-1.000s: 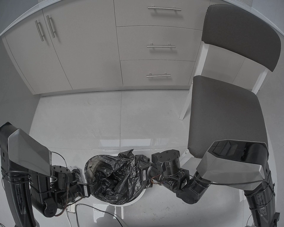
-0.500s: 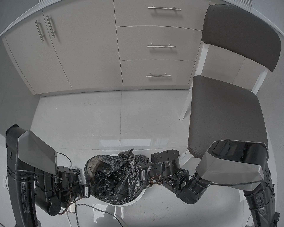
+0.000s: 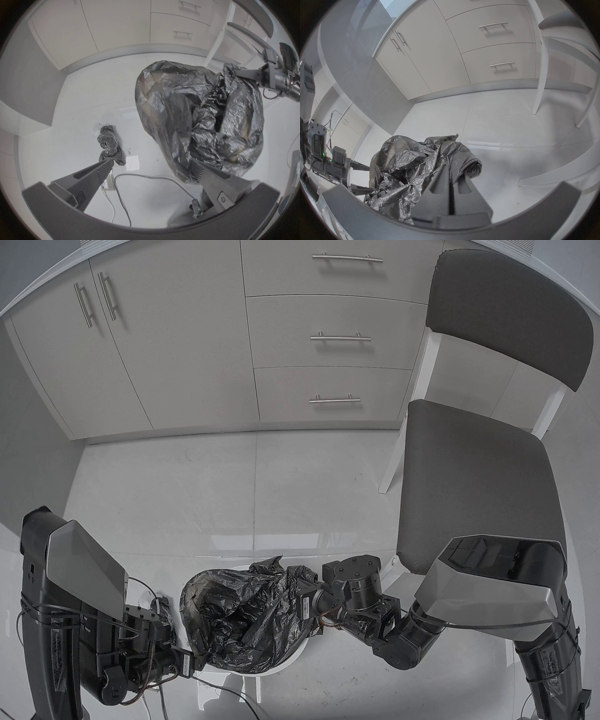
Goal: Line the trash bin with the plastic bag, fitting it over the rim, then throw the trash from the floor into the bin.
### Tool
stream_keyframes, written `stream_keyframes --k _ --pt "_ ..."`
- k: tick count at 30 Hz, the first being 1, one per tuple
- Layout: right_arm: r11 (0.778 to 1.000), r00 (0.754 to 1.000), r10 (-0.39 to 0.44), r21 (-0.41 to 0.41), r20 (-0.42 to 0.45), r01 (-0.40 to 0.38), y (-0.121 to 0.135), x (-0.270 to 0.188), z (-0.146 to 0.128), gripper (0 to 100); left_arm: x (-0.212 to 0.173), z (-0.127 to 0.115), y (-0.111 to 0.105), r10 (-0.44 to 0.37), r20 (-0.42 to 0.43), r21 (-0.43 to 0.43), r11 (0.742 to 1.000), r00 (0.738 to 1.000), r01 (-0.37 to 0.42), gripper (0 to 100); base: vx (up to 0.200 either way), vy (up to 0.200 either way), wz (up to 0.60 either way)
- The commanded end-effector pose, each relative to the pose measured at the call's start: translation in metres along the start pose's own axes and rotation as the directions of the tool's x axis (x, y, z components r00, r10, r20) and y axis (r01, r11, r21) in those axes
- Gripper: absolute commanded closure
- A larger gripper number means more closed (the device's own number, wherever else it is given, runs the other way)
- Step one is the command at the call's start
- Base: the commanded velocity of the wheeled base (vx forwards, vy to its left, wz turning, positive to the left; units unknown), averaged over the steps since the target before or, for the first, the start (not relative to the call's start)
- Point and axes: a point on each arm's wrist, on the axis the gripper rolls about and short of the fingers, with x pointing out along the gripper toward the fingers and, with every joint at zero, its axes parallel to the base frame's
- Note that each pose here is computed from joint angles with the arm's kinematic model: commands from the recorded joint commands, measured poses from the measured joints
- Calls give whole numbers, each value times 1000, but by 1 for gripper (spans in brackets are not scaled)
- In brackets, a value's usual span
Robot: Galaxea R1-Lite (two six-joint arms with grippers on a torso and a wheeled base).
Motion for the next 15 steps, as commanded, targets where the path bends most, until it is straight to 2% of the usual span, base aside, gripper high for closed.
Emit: stream_keyframes --k 1,15 --pt "1000 1000 -1 1 1 1 0 0 0 100 -8 -5 -1 -22 -28 8 1000 999 22 0 0 0 0" --pt "999 1000 -23 36 5 23 -7 6 -2 100 -4 -25 -1 -26 -146 153 987 989 49 0 0 0 0"
